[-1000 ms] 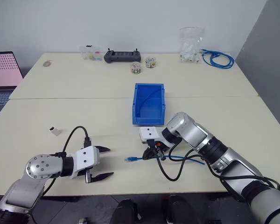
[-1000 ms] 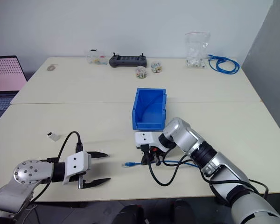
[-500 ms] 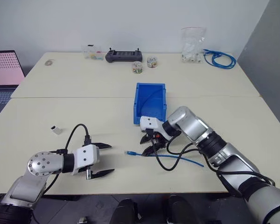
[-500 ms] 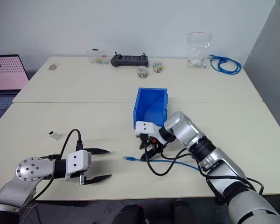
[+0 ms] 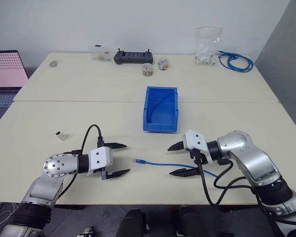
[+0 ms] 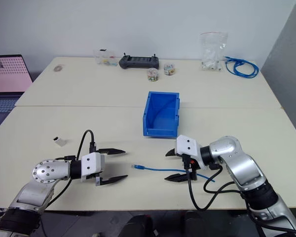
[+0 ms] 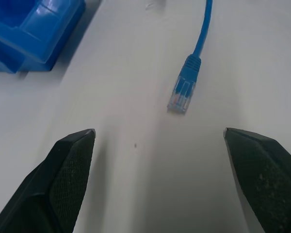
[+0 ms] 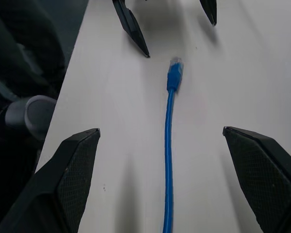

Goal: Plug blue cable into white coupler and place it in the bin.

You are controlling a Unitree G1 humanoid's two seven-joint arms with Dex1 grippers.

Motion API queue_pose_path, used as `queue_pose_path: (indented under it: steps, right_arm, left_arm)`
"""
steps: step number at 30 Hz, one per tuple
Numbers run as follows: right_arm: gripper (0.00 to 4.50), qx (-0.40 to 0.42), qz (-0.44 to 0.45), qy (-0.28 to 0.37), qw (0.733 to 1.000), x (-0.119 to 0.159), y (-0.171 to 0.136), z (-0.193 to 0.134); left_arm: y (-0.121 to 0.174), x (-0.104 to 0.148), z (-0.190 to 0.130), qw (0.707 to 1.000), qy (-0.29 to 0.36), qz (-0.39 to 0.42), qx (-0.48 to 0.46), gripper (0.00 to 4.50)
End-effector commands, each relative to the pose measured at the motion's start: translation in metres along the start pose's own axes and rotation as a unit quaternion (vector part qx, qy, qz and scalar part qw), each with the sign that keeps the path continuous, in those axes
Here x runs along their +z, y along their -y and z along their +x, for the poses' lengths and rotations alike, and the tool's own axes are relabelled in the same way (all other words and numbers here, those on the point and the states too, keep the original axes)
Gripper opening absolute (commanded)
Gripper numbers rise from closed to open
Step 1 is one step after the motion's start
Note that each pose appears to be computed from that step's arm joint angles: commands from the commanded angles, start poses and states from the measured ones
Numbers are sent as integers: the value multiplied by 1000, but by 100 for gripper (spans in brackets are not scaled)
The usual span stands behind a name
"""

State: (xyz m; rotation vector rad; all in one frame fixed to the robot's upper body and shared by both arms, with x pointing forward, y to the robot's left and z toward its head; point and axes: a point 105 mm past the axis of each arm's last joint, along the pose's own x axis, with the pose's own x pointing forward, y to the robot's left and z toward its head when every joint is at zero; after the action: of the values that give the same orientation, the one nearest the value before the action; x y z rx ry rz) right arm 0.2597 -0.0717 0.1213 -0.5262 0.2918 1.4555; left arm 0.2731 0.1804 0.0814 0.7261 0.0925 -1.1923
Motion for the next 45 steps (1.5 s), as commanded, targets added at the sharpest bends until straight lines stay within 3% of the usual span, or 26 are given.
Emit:
queue_pose_path:
  steps: [1, 15, 23, 35, 40, 45]
  right_arm:
    - [431, -60, 0, 19, 998, 7, -1, -14]
    - [431, -105, 49, 41, 992, 13, -5, -30]
    - [438, -106, 61, 43, 991, 13, -8, -31]
    - [438, -109, 39, 72, 991, 22, -15, -29]
    - [438, -105, 65, 86, 989, 21, -21, -30]
    - [438, -88, 78, 118, 986, 32, -35, -34]
  left_arm:
    - [3, 0, 5, 999, 9, -12, -30, 450]
    - [4, -3, 21, 993, 16, -59, -103, 450]
    - [12, -13, 29, 989, -11, -26, -146, 309]
    - [1, -17, 31, 983, -75, 39, -166, 34]
    - [-5, 1, 34, 982, -70, 35, -170, 25]
    - [-11, 35, 42, 982, -21, -108, -154, 25]
